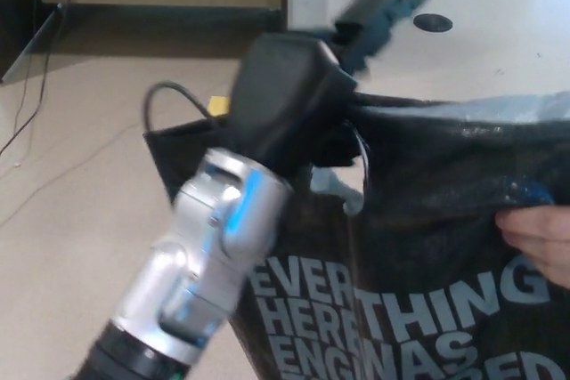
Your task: A person is holding a plastic bag and the robot extends its left hand to grab the bag by hooking its thumb into the holes at the top and brings its hand down by its side. Then it extends its arm again to hand the plastic bag back to the person.
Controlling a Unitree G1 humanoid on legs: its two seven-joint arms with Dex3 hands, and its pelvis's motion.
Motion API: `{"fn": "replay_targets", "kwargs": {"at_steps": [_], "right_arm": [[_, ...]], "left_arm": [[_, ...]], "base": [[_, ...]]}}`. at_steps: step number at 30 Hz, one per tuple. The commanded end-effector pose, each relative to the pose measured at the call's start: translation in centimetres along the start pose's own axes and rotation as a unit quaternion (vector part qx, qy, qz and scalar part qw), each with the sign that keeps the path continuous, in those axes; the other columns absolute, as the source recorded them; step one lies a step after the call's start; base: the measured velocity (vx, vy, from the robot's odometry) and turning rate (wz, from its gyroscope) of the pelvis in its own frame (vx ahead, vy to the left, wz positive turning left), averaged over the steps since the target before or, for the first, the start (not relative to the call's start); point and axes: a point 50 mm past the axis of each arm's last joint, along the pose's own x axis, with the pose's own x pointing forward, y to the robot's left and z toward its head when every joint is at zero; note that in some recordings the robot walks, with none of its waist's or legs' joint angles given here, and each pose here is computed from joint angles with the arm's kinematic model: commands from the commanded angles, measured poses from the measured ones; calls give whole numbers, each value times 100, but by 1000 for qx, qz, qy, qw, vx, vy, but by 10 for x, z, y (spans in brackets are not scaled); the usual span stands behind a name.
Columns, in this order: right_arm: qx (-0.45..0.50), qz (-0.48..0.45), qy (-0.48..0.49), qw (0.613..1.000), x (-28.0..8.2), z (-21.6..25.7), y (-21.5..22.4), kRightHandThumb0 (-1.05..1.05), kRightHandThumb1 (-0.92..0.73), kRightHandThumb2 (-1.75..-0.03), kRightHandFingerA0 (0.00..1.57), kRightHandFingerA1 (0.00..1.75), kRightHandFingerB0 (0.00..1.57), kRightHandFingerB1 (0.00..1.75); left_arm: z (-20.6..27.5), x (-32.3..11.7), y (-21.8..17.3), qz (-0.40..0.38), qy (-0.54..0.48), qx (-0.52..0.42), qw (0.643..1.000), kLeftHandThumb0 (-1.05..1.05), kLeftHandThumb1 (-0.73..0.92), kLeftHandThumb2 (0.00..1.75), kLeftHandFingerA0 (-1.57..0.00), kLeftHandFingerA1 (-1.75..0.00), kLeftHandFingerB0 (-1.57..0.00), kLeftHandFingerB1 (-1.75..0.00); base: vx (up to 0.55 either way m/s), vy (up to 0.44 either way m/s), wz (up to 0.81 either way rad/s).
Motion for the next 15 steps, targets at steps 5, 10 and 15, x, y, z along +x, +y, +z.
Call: {"fn": "replay_targets", "kwargs": {"at_steps": [5,10,15], "right_arm": [[-5,5,9,1000,-2,-7,0,-33,-68,-60,71,45,56,39],[-1,1,3,1000,-3,-6,1,-33,-65,-60,73,47,56,40],[-10,10,8,1000,-5,-11,7,-34,-68,-61,70,45,55,39]], "left_arm": [[-9,-24,-8,43,3,-7,999,-14,80,74,-86,-171,-92,-75],[-12,-27,1,102,1,2,995,-11,77,77,-87,-173,-69,-141],[-13,-34,12,137,-10,13,990,-15,80,78,-88,-175,-66,-145]], "base": [[0,0,0],[0,0,0],[0,0,0]]}}
